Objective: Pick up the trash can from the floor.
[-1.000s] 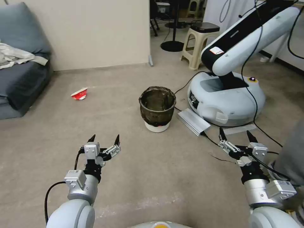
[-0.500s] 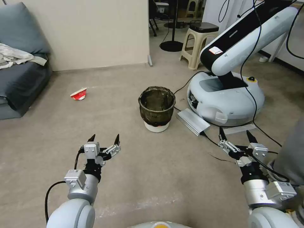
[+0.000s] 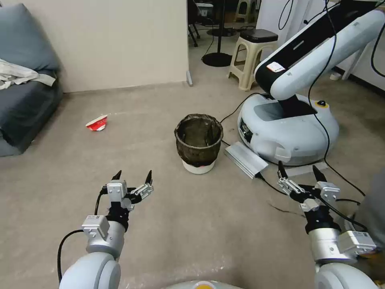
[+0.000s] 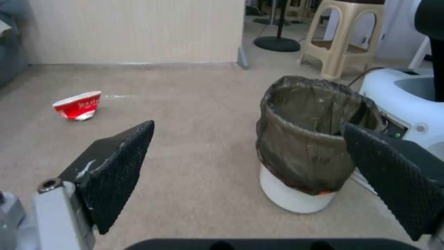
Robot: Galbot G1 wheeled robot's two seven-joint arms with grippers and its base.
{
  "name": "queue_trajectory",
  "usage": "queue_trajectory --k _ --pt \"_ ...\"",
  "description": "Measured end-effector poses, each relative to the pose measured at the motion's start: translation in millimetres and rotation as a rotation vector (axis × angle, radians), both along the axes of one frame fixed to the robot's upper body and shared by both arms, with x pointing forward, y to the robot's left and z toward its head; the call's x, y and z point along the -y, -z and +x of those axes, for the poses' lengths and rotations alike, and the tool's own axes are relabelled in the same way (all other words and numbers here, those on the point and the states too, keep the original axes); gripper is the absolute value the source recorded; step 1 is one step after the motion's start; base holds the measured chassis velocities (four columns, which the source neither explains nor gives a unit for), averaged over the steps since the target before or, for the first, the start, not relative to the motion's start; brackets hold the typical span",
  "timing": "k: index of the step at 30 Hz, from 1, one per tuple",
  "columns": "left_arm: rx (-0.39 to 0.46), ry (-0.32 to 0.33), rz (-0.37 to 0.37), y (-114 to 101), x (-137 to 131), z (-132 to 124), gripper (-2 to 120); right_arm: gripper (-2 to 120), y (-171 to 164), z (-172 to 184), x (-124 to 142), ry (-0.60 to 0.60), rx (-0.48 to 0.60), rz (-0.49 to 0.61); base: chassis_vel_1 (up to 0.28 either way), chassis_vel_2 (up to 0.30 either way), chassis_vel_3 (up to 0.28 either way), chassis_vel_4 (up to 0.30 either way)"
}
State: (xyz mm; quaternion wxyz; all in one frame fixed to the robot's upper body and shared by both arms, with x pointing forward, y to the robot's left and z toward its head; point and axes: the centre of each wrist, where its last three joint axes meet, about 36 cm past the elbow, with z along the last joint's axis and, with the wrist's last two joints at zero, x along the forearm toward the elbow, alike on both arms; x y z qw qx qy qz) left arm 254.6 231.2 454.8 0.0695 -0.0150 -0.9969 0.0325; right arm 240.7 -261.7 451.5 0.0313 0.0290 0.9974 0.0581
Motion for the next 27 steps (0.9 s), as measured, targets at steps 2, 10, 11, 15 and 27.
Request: queue_trajectory --k 2,10,11,15,27 --pt "0.000 0.000 0.000 0.3 0.0 0.3 100 100 0.0 0.0 0.0 0.000 0.000 0.000 -0.099 0.121 0.113 -0.109" --pt "0.002 0.010 -0.001 1.0 0.2 1.6 100 100 -0.1 0.0 0.2 0.001 0.001 -0.002 -0.097 0.102 0.099 -0.104" --pt "0.002 0.012 -0.001 1.0 0.1 1.9 100 100 -0.2 -0.1 0.2 0.001 0.001 -0.002 -0.105 0.096 0.094 -0.127" --pt "0.003 0.016 -0.002 1.0 -0.4 2.3 100 100 -0.4 -0.3 0.1 0.002 0.001 -0.003 -0.115 0.111 0.118 -0.118" --pt "0.005 0.020 -0.005 1.1 -0.9 2.5 100 100 -1.2 -1.1 -0.2 0.004 0.001 -0.005 -0.104 0.106 0.110 -0.096"
